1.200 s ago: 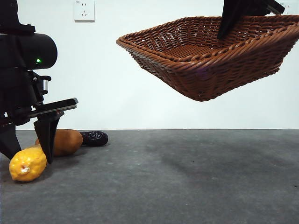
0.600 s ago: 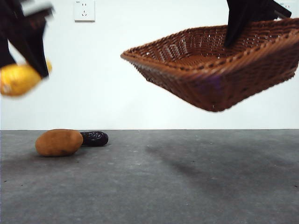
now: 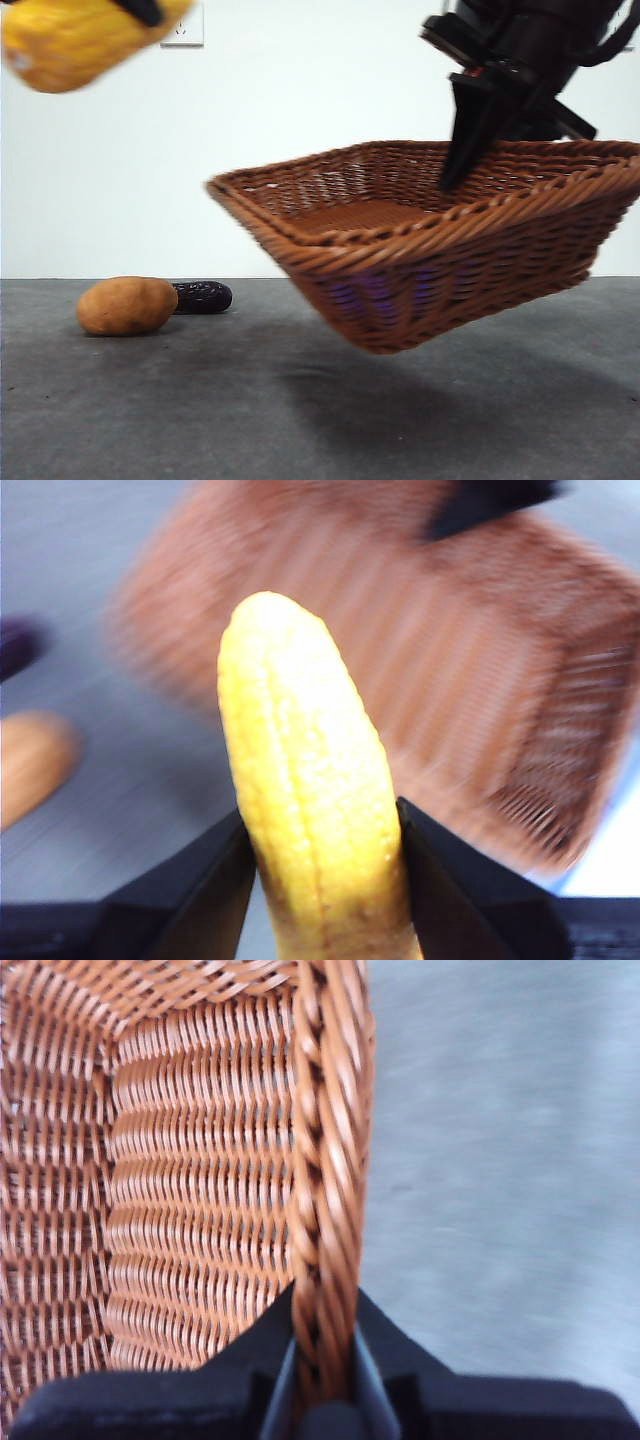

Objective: Help me put the vegetables on the table into the basket

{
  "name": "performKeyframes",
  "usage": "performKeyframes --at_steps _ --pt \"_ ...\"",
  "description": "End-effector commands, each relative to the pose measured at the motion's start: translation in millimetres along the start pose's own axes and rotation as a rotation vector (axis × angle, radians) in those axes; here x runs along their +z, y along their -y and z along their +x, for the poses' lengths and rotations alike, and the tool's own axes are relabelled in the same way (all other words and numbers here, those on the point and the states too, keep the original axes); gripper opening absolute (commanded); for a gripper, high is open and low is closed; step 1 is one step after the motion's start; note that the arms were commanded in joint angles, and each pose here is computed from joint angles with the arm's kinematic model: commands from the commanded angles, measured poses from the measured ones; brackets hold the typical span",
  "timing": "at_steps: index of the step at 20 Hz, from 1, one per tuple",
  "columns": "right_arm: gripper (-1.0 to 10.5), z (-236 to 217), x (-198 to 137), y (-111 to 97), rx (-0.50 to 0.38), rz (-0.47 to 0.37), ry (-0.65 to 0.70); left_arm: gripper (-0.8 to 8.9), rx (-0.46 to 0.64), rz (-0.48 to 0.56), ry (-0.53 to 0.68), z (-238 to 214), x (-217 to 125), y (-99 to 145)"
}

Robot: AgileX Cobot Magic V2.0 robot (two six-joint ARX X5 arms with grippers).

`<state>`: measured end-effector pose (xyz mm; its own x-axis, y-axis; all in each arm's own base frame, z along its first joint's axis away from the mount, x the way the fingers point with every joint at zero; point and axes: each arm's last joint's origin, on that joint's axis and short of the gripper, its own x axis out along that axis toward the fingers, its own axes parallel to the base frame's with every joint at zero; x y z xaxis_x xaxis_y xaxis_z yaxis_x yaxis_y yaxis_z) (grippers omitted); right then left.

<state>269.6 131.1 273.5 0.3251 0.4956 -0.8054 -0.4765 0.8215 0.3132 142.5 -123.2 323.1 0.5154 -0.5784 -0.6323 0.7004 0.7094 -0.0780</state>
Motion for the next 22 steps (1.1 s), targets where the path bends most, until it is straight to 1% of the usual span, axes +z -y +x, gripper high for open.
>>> performKeyframes --at_steps 1,3,5,7,10,13,15,16,18,19,20,22 --pt "-0.1 10 -1 -13 0.033 0.003 -0.012 -0.08 -0.086 0.09 -0.001 26 6 21" --pt "-0.1 14 -3 -23 0.029 -0.018 -0.022 -0.08 -0.144 0.164 -0.023 50 8 38" --pt "-0.1 16 -4 -29 0.036 -0.026 -0.03 -0.08 -0.174 0.217 -0.091 75 4 49" --pt "-0.1 16 -4 -30 0.038 -0.02 -0.032 -0.08 -0.192 0.262 -0.155 95 -2 57" --pt "-0.1 17 -6 -31 0.041 -0.021 -0.049 -0.08 -0.21 0.279 -0.151 117 -4 65" --pt "-0.1 17 -6 -32 0.041 -0.027 -0.051 0.0 -0.237 0.275 -0.179 125 -7 68" --pt "-0.1 17 -7 -34 0.061 -0.032 -0.054 0.12 -0.24 0.274 -0.188 128 -8 68" --pt "-0.1 18 -7 -37 0.065 -0.039 -0.056 0.77 -0.24 0.274 -0.19 128 -8 68" --pt "-0.1 18 -7 -38 0.068 -0.045 -0.052 3.23 -0.24 0.274 -0.19 129 -8 68" --pt "-0.1 18 -7 -39 0.07 -0.046 -0.048 4.25 -0.24 0.274 -0.19 129 -8 68" --pt "-0.1 18 -6 -39 0.07 -0.046 -0.047 4.41 -0.24 0.274 -0.19 129 -8 68" --pt "-0.1 18 -6 -39 0.066 -0.047 -0.046 4.41 -0.245 0.274 -0.194 128 -9 68"
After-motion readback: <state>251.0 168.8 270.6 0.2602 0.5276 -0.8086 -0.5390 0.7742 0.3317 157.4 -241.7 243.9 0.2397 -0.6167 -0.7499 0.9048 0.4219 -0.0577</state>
